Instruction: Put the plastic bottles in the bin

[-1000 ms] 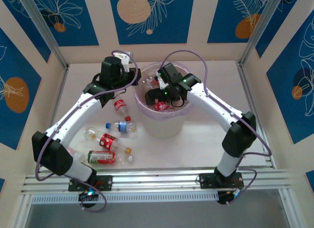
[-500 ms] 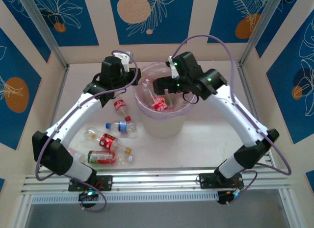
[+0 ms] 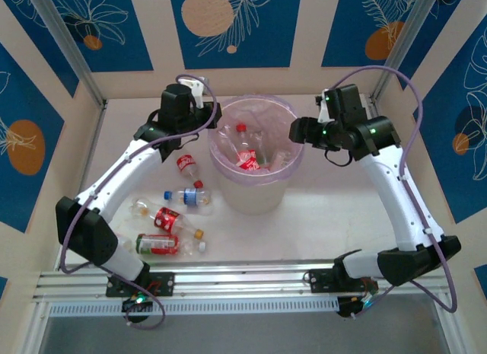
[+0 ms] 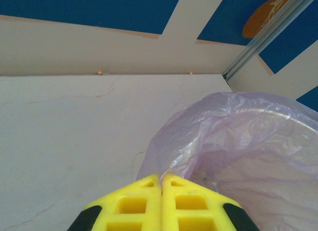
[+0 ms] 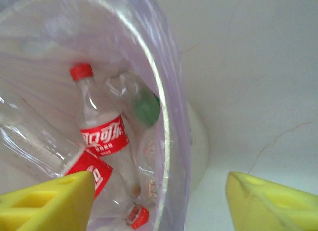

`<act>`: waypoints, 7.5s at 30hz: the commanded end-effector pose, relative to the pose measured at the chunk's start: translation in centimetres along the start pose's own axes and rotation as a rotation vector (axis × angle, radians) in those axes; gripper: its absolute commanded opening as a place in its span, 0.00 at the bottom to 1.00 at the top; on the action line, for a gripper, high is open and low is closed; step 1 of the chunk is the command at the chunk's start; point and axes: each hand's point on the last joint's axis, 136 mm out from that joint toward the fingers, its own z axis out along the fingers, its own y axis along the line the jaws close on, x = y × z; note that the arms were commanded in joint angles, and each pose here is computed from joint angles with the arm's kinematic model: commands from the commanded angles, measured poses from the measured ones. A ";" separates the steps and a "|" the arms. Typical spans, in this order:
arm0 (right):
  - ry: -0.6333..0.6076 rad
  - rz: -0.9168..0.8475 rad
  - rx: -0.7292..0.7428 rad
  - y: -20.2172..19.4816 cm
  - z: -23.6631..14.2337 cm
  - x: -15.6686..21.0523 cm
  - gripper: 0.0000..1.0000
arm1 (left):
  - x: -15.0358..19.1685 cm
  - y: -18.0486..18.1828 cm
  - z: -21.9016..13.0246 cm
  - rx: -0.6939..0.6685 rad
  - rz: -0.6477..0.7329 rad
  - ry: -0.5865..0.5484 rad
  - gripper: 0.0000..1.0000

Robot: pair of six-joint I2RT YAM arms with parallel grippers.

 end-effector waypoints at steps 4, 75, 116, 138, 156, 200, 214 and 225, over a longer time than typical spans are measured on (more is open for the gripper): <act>0.029 0.035 -0.108 1.4 2.3 0.5 0.49 | 0.8 0.4 0.0 -0.013 -0.003 0.044 0.25; -0.068 0.001 0.006 1.0 1.8 0.7 0.19 | 20.8 24.8 4.6 -0.544 -0.479 0.439 0.71; -0.099 -0.004 0.024 0.9 1.4 0.2 0.18 | -4.3 -13.3 -7.5 0.196 0.234 -0.153 0.00; -0.094 -0.009 0.024 1.0 2.2 0.0 0.18 | 9.5 -11.2 -1.1 0.182 0.213 0.180 0.00; -0.083 -0.010 0.027 1.1 2.8 -0.1 0.17 | 8.8 -11.8 -2.1 0.210 0.286 0.179 0.81; -0.079 -0.043 0.033 1.8 3.1 -0.5 0.17 | 1.3 -9.7 -7.9 0.033 0.235 0.079 0.85; -0.084 -0.066 0.033 1.9 2.7 -0.8 0.17 | 11.2 10.2 -12.6 -0.345 -0.600 0.250 0.89; -0.076 -0.065 0.043 1.7 3.0 -0.5 0.17 | 19.5 13.7 -11.9 -0.620 -0.877 0.328 0.96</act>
